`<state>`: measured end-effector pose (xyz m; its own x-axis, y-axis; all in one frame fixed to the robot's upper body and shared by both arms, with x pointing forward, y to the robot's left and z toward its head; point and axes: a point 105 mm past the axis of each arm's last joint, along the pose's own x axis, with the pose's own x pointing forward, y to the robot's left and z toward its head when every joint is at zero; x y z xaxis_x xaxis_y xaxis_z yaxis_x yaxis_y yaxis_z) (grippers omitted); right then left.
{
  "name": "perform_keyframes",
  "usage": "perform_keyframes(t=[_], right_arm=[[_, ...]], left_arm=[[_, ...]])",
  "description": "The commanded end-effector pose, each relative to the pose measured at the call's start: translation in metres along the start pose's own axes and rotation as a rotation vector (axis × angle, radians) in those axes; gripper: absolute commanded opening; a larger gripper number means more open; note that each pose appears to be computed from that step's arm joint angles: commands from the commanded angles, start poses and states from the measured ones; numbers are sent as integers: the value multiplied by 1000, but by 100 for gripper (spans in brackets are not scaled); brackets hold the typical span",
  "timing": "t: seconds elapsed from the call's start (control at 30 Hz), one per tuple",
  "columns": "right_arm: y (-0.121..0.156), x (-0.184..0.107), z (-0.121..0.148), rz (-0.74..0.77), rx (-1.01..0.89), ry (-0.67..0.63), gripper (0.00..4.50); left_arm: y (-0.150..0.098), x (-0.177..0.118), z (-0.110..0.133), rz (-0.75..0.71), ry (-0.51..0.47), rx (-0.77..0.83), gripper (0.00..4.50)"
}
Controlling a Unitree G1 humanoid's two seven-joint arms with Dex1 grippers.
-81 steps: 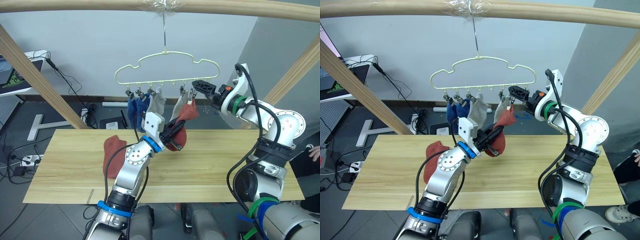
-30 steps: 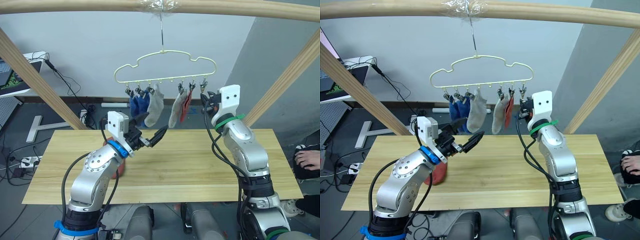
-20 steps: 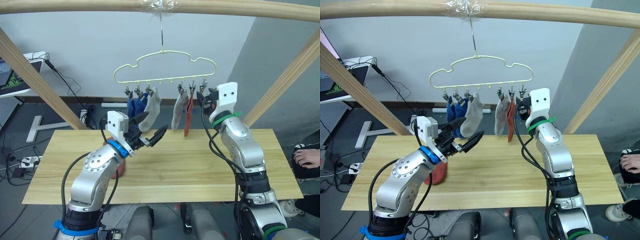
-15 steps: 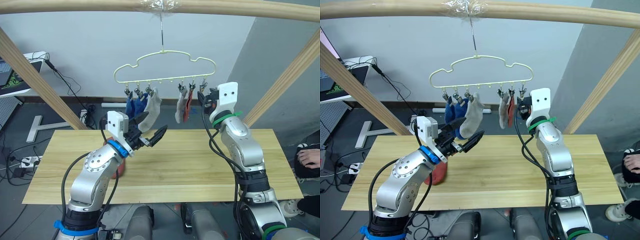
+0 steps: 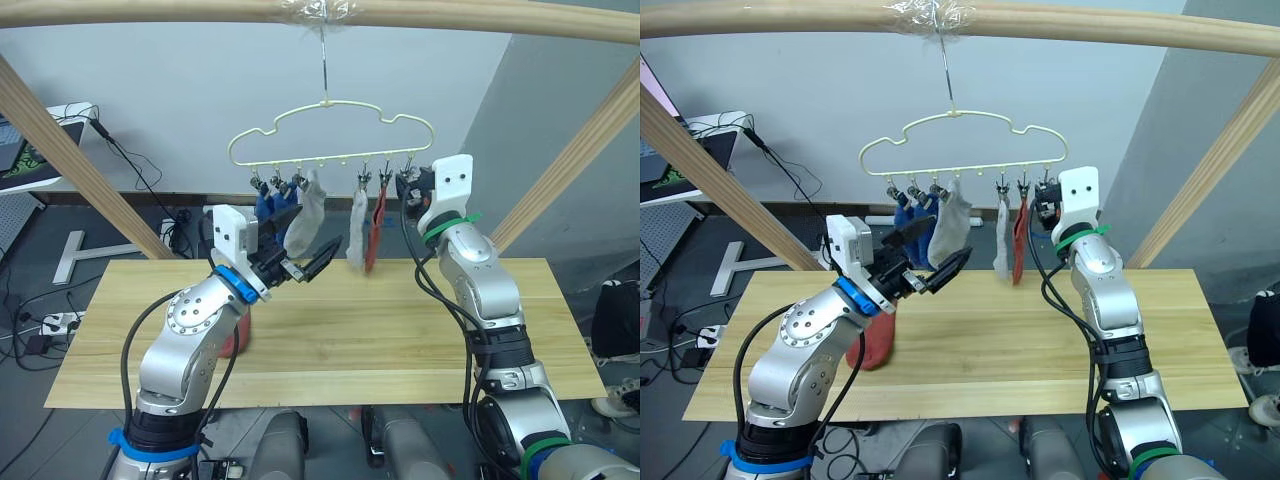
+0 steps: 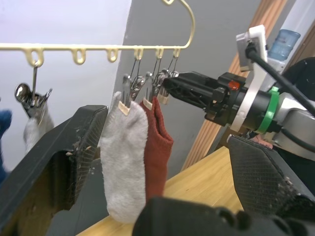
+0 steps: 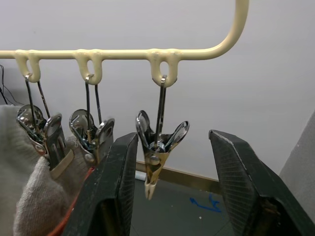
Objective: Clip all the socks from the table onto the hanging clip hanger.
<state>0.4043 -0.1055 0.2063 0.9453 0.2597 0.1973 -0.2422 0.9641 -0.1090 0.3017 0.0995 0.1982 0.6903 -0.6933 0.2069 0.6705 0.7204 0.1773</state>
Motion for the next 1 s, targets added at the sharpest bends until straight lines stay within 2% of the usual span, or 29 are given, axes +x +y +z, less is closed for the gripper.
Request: perform_keyframes(t=[0.03,0.57,1.0], right_arm=[[5,4,21,21,3,-78,236],[21,7,25,70,30,-102,236],[20,12,26,69,43,-103,236]], left_arm=[[-11,5,24,-52,-70,55,450],[-13,11,38,-59,-108,70,450],[-13,13,41,-58,-119,70,450]])
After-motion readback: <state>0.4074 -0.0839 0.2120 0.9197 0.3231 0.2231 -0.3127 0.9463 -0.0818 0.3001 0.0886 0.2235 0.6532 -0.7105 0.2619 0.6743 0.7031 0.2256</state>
